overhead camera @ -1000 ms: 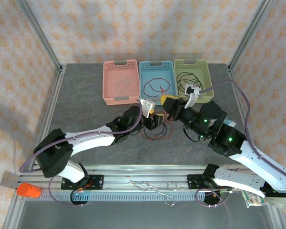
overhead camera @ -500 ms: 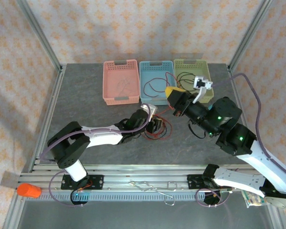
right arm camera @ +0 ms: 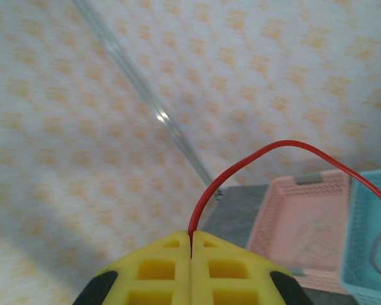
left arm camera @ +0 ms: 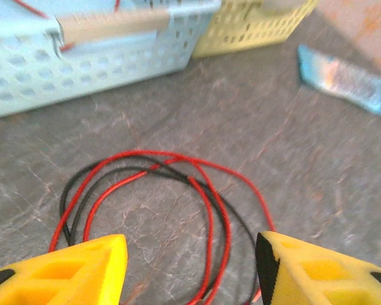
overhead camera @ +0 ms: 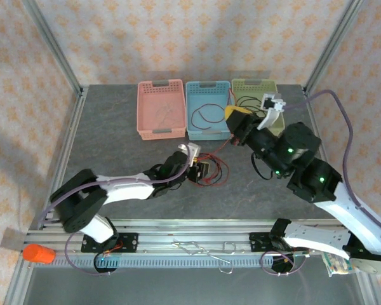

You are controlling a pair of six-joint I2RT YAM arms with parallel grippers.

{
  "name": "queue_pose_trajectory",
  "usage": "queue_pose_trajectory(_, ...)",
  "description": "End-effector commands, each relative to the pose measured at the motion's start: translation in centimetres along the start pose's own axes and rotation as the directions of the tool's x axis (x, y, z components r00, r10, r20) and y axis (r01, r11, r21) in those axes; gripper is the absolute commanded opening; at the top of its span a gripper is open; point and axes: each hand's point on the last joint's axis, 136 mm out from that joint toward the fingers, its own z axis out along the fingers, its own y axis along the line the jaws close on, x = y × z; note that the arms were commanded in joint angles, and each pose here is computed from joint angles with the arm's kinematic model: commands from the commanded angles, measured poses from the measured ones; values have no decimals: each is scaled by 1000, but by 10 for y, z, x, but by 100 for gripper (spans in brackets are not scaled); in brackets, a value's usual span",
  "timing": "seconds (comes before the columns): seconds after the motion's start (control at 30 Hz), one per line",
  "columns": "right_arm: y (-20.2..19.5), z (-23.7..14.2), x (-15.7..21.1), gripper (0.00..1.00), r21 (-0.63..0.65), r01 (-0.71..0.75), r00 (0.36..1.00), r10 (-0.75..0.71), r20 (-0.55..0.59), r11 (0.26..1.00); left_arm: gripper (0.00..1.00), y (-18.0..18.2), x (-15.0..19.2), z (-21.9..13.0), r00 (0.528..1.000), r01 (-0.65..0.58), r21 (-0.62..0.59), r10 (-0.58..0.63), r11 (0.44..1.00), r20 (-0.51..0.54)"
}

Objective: Untangle the cables

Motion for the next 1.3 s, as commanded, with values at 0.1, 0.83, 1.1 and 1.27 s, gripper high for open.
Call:
queue_pose_trajectory(0.1, -53, 18, -7, 0, 308, 45, 997, -62, 45, 950, 58, 11, -27, -42, 981, 114, -14, -111, 993, 159)
queue_pose_trajectory(0.83, -141, 149, -2, 0, 387, 64, 998, -51, -44, 920, 63, 45, -145, -76, 926, 181, 14, -175, 983, 333)
queue_pose_trajectory(1.1, -174, 193, 14, 0, 413, 94, 992, -50, -117, 906, 61, 57, -166, -63, 926, 175, -60, -143, 983, 349)
queue_pose_trajectory(1.27, -192, 214, 28, 0, 419, 98, 988, -39, -148, 903, 56, 70, -173, -55, 921, 191, -96, -145, 977, 361)
